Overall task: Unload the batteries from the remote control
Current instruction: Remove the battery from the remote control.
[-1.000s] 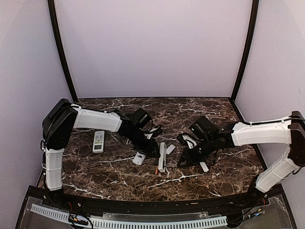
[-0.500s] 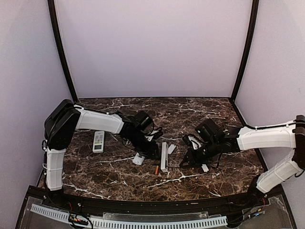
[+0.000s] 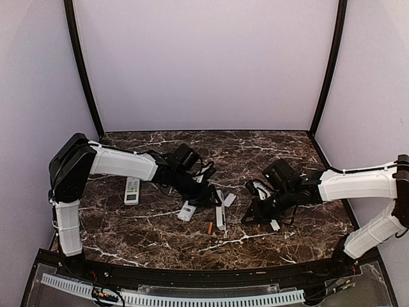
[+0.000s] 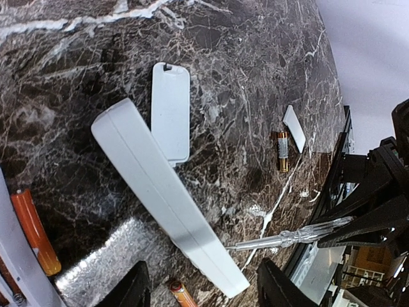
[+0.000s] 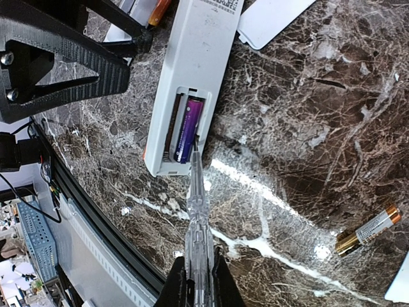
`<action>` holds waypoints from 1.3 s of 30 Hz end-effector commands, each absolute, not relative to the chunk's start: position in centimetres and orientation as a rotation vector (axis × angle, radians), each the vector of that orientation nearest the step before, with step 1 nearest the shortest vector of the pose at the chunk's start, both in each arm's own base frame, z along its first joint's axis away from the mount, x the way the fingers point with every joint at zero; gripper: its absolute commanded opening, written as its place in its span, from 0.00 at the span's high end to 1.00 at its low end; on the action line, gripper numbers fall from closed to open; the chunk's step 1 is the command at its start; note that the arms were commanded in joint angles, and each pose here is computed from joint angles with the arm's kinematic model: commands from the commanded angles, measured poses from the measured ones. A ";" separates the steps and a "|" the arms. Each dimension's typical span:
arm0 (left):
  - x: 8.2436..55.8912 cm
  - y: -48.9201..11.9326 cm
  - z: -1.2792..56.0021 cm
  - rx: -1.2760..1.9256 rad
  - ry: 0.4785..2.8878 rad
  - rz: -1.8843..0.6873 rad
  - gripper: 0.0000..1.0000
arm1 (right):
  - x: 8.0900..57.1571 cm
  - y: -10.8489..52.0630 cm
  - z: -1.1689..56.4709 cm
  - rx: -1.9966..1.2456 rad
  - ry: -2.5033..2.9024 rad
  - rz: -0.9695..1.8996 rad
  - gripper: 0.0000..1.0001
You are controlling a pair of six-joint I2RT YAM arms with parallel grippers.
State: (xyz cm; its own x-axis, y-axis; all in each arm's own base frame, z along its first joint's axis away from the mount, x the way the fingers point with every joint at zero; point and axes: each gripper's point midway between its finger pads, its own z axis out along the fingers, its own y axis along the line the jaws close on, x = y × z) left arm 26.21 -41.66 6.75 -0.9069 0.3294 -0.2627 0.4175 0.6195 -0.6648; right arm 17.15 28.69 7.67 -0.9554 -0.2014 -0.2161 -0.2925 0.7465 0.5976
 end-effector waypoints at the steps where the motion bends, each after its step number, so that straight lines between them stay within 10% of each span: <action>1: 25.9 -42.4 7.1 0.534 2.724 -1.261 0.41 | 17.5 28.3 7.1 -0.375 2.813 0.966 1.00; 19: 26.0 -42.8 3.8 0.476 2.825 -1.230 0.41 | 18.1 29.0 7.2 -0.396 2.786 0.977 1.00; 39: 25.4 -42.0 2.5 0.422 2.898 -1.200 0.85 | 18.6 29.2 7.7 -0.286 2.719 1.054 1.00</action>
State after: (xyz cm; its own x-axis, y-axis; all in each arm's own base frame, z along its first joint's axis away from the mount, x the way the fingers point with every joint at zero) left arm 26.33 -43.08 4.33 -0.9607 0.2462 -0.1284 0.2588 0.6267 -0.7350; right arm 17.88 29.34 7.54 -0.9581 -0.1536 -0.2418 -0.2752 0.7280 0.6279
